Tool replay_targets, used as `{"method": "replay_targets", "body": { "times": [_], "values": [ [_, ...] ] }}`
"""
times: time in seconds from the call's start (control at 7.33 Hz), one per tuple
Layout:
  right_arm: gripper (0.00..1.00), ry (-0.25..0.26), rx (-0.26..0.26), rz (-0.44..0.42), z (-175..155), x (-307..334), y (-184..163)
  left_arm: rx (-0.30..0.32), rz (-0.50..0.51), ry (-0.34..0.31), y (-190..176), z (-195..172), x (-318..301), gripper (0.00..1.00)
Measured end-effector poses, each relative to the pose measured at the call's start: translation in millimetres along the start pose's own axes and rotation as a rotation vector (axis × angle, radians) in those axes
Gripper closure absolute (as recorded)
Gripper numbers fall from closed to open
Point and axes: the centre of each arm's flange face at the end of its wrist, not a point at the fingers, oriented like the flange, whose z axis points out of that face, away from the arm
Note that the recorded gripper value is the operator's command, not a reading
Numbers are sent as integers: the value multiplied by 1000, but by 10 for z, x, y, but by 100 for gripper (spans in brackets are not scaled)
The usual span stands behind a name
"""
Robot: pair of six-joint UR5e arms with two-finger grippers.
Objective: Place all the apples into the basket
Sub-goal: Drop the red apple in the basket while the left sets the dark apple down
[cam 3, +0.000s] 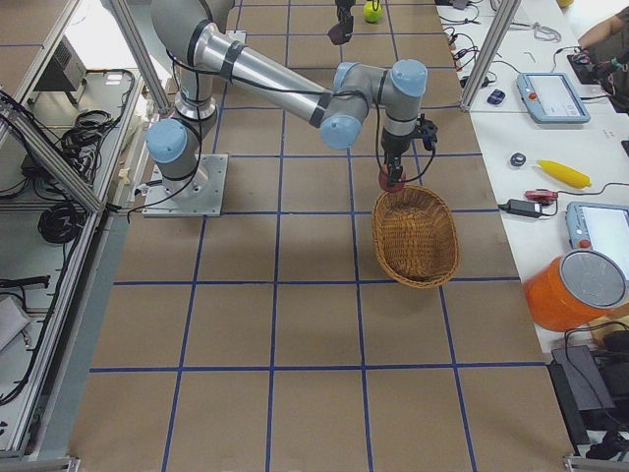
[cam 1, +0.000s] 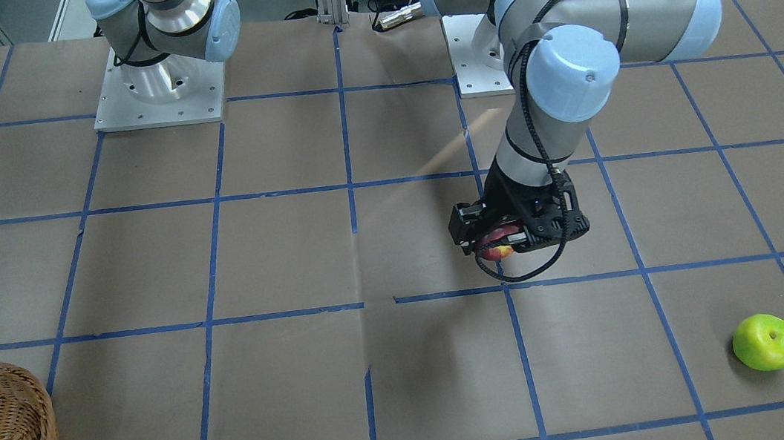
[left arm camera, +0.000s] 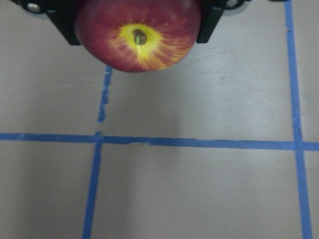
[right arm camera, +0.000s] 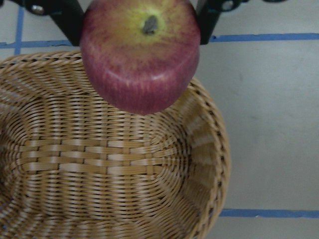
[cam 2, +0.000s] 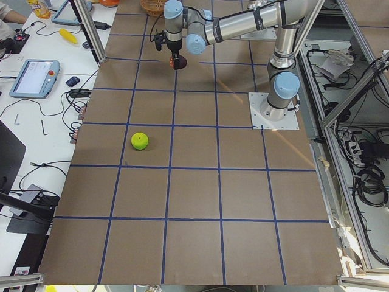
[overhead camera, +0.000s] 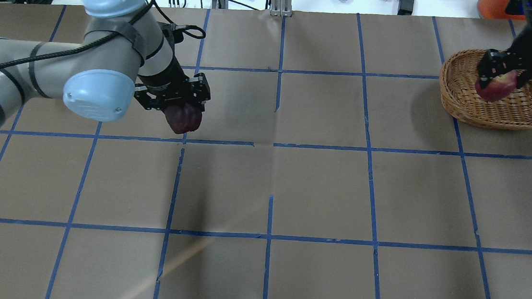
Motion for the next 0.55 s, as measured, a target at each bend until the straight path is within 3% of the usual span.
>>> {"method": "replay_targets", "body": {
  "times": [0.55],
  "values": [
    [100, 107, 43, -39, 743, 899, -290, 71, 24, 45, 354, 770, 1001, 84]
  ]
}}
